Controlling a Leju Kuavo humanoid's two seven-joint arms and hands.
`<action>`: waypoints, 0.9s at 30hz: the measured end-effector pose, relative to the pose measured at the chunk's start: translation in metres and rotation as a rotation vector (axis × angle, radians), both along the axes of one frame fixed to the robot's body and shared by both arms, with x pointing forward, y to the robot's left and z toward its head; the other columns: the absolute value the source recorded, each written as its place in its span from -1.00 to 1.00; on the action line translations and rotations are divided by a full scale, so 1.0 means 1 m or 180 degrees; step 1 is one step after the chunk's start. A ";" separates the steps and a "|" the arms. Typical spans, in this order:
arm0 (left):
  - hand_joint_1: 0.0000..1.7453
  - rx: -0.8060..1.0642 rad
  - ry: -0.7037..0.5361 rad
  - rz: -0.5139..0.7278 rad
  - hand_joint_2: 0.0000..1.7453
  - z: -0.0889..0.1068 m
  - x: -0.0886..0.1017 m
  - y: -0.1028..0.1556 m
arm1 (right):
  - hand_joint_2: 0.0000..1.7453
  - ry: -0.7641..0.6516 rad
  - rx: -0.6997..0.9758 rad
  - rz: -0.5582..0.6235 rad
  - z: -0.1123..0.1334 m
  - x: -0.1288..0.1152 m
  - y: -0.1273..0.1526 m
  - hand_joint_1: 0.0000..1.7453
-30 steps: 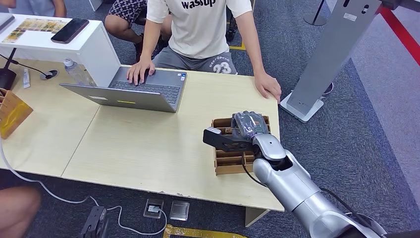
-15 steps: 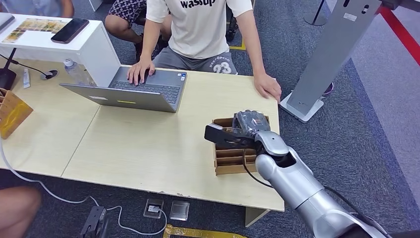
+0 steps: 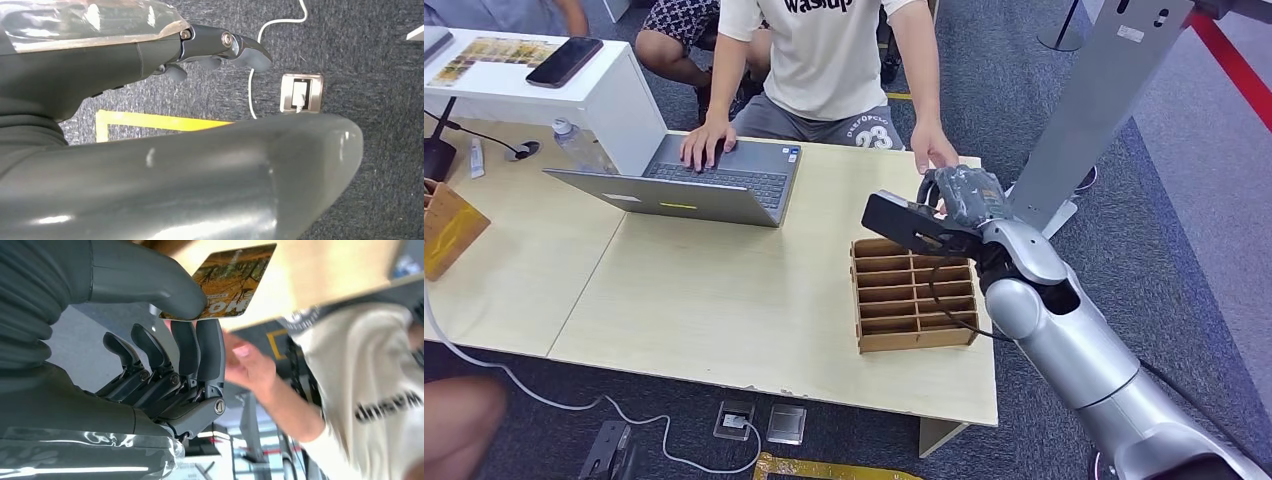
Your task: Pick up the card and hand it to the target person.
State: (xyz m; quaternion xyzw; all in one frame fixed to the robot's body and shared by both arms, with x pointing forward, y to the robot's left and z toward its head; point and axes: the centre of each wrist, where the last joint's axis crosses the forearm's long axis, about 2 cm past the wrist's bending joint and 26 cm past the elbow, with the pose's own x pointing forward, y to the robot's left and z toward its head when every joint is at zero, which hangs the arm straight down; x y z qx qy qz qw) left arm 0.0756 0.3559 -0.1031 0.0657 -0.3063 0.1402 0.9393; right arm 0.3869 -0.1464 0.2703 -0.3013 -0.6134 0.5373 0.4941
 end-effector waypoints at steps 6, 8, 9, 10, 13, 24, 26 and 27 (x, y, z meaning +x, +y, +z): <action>-1.00 -0.0002 -0.0015 0.0010 -1.00 0.000 -0.001 0.000 | 1.00 -0.0575 0.0376 0.0149 0.020 -0.007 -0.004 0.82; -1.00 -0.0001 -0.0025 0.0010 -1.00 0.000 -0.001 0.000 | 1.00 -0.0781 0.0515 0.0221 0.022 -0.008 -0.005 0.82; -1.00 -0.0001 -0.0030 0.0009 -1.00 0.000 -0.001 0.000 | 1.00 -0.0886 0.0576 0.0254 0.022 -0.008 -0.006 0.82; -1.00 -0.0003 -0.0034 0.0008 -1.00 0.000 0.000 0.000 | 1.00 -0.0962 0.0617 0.0275 0.021 -0.008 -0.006 0.82; -1.00 -0.0004 -0.0041 0.0007 -1.00 0.000 0.000 0.000 | 1.00 -0.1149 0.0740 0.0312 0.019 -0.008 -0.010 0.82; -1.00 0.0004 -0.0058 -0.0015 -0.50 0.000 0.002 0.000 | 1.00 -0.1073 0.0834 0.0229 -0.005 -0.006 -0.020 0.36; -1.00 0.0006 -0.0064 -0.0020 0.50 0.000 0.001 0.000 | 1.00 -0.1022 0.0873 0.0206 -0.008 -0.007 -0.021 -0.55; -1.00 0.0007 -0.0065 -0.0021 1.00 0.000 0.001 0.000 | 1.00 -0.0981 0.0917 0.0201 -0.010 -0.007 -0.022 -1.00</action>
